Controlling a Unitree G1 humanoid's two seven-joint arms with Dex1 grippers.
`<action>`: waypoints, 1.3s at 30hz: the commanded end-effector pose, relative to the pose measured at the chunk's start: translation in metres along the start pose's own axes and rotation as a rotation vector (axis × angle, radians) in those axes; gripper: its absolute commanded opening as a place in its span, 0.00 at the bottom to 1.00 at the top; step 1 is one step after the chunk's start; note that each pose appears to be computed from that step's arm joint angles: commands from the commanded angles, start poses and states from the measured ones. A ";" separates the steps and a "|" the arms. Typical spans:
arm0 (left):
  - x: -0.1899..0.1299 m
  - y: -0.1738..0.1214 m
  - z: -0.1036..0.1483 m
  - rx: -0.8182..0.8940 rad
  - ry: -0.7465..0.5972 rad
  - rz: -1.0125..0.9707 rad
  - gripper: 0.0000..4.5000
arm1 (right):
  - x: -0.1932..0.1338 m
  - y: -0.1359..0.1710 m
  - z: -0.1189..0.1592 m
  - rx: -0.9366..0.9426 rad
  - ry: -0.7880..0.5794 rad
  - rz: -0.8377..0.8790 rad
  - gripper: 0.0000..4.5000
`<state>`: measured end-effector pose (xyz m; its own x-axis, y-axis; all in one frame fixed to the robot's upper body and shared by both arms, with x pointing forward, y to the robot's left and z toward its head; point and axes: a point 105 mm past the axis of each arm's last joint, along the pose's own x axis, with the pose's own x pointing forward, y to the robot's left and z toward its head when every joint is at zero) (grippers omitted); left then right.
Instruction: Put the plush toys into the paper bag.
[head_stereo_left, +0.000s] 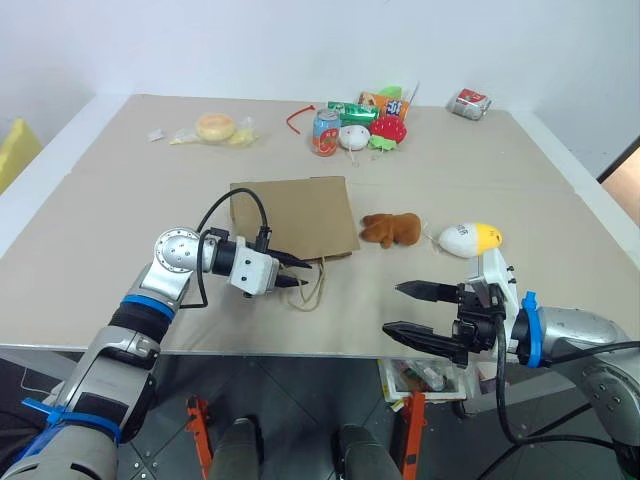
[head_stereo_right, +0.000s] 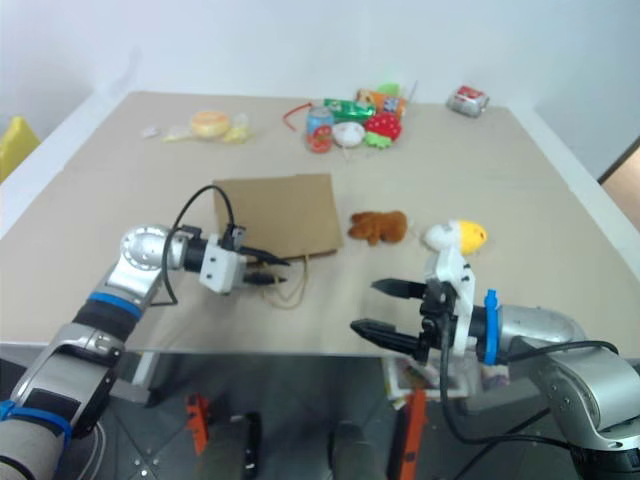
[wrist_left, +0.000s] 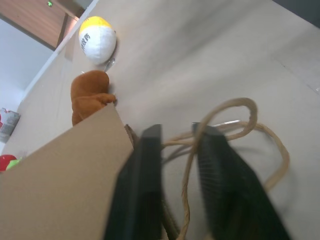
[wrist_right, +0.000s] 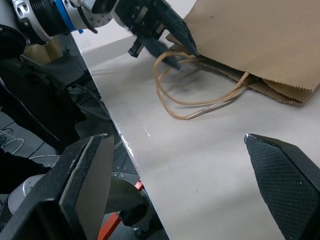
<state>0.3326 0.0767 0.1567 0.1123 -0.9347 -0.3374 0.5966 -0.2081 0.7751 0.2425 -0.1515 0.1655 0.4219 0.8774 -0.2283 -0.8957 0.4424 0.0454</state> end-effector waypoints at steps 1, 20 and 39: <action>-0.002 0.026 0.018 -0.025 -0.080 0.084 0.02 | -0.001 0.005 0.008 -0.028 -0.039 -0.006 1.00; -0.004 0.044 0.054 -0.527 -0.319 0.341 0.00 | 0.032 -0.013 0.015 0.010 -0.192 -0.105 0.31; 0.007 0.056 0.075 -0.639 -0.400 0.393 0.00 | 0.135 -0.059 0.040 -0.112 -0.204 -0.305 0.02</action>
<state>0.3165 0.0406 0.2213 0.2198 -0.9619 0.1627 0.9277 0.2577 0.2702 0.3318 -0.0647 0.1601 0.6128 0.7891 -0.0422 -0.7901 0.6129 -0.0118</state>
